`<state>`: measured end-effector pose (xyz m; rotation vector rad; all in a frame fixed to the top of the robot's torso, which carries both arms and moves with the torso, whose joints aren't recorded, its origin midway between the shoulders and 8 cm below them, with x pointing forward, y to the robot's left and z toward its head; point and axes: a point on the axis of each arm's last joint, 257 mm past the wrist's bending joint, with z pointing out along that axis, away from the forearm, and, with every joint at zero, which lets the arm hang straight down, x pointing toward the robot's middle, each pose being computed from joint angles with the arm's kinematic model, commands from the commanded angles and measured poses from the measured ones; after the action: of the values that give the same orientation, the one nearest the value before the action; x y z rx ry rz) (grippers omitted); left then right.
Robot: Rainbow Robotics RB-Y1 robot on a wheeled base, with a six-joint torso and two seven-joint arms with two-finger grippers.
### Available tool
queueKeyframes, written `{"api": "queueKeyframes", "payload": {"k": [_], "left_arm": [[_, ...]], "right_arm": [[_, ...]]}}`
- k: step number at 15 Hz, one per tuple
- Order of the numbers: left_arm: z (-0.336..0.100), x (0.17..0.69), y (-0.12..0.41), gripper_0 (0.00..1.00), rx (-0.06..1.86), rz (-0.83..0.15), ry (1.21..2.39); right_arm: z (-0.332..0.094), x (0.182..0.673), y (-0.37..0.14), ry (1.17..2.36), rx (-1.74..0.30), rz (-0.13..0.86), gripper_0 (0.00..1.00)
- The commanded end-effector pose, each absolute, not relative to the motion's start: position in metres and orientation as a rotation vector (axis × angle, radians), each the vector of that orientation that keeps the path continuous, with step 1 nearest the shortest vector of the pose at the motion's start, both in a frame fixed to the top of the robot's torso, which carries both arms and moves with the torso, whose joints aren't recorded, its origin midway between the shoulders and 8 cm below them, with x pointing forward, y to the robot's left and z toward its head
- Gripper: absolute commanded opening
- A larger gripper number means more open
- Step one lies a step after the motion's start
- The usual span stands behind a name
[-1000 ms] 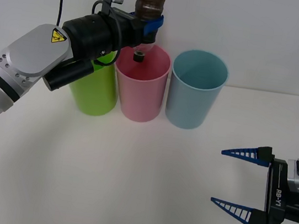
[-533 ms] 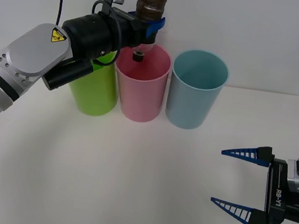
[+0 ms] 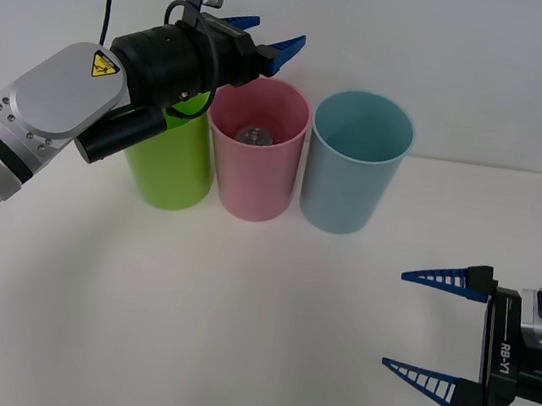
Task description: Put cans in the blue bin and PET bottles in the pink bin and trash in the green bin.
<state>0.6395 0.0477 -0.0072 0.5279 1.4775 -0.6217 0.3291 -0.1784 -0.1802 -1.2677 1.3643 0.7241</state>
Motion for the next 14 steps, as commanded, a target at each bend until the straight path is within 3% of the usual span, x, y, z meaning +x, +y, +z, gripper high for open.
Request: {"api": "queueKeyframes", "payload": {"k": [1,3,14], "left_arm": [[-0.011,0.636,0.046,0.89,0.557,-0.627,1.489],[-0.013,0.625,0.05,0.96,0.617,-0.647,1.509],[-0.004,0.528,0.142,1.0,0.754,-0.686,1.487]], "right_arm": [[-0.18,0.329,-0.178,1.364,-1.268,0.724,1.0],[-0.18,0.329,-0.178,1.364,-1.268,0.724,1.0],[-0.18,0.329,-0.178,1.364,-1.268,0.724,1.0]]}}
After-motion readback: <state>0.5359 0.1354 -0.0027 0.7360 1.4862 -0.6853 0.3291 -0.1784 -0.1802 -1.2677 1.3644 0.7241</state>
